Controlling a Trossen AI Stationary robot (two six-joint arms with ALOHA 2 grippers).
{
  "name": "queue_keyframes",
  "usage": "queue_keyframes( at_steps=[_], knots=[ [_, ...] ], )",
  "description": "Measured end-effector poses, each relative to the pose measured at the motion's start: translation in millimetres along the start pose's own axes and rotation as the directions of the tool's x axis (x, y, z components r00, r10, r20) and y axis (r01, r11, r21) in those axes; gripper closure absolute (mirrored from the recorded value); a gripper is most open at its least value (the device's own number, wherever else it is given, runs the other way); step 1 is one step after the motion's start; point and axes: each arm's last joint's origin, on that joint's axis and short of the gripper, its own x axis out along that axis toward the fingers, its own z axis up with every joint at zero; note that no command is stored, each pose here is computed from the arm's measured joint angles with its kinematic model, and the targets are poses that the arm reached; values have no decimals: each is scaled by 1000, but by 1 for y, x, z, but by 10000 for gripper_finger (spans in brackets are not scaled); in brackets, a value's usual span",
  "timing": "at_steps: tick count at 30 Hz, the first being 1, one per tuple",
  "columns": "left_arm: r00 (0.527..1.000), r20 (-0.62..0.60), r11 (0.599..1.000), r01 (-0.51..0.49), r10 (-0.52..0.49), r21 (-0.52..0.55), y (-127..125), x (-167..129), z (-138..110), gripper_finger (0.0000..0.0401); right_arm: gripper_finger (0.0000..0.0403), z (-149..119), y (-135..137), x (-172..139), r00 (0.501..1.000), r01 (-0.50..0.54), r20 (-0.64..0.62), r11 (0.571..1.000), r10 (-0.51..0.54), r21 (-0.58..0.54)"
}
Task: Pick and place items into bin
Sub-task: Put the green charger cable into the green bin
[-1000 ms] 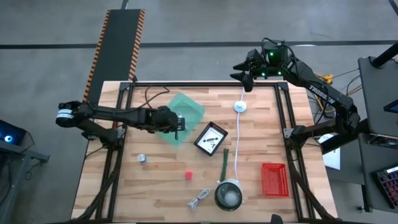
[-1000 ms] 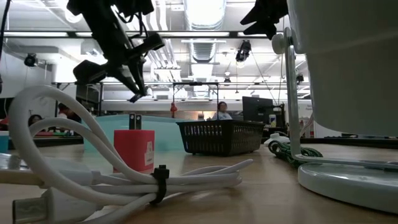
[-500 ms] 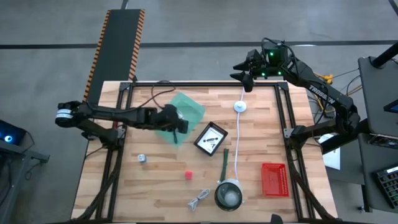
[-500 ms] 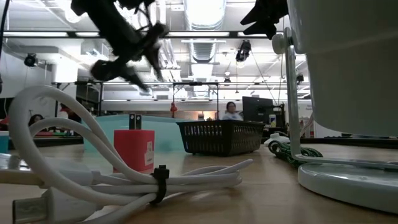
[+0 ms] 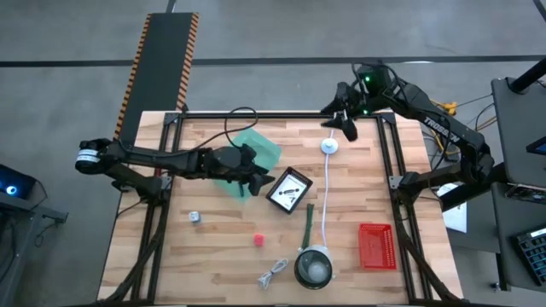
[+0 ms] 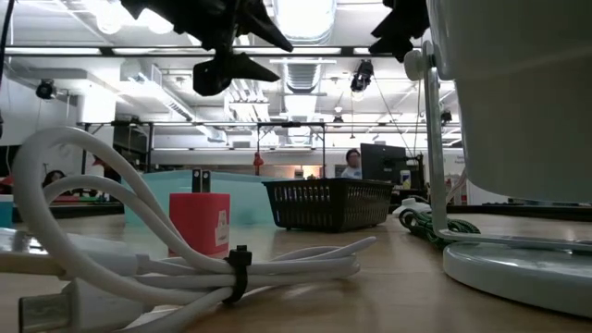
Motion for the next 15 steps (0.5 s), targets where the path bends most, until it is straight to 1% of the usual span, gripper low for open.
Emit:
queue_keyframes(
  at_steps=[3, 6, 8, 11, 13, 15],
  knots=[
    [1000, 0, 1000, -1, 1, 0, 1, 0, 0, 196, 193, -1, 10, 4, 995, -100, -14, 987, 99, -123],
    [1000, -2, 1000, -3, 3, 0, 1, 0, -1, 196, 193, -3, 23, 11, 985, -170, -59, 953, 160, -252],
    [1000, -2, 1000, -3, 3, 0, 1, 0, -1, 196, 193, -5, 33, 17, 974, -227, -98, 916, 205, -332],
    [1000, -4, 1000, -4, 4, 1, 1, 1, -1, 196, 193, -11, 48, 30, 945, -325, -182, 851, 273, -412],
    [1000, -7, 1000, -7, 7, 1, 2, 1, -2, 196, 193, -15, 57, 40, 921, -386, -240, 810, 308, -442],
    [1000, -12, 1000, -12, 12, 2, 3, 1, -2, 196, 193, -20, 61, 49, 896, -436, -293, 785, 333, -441]
  ],
)
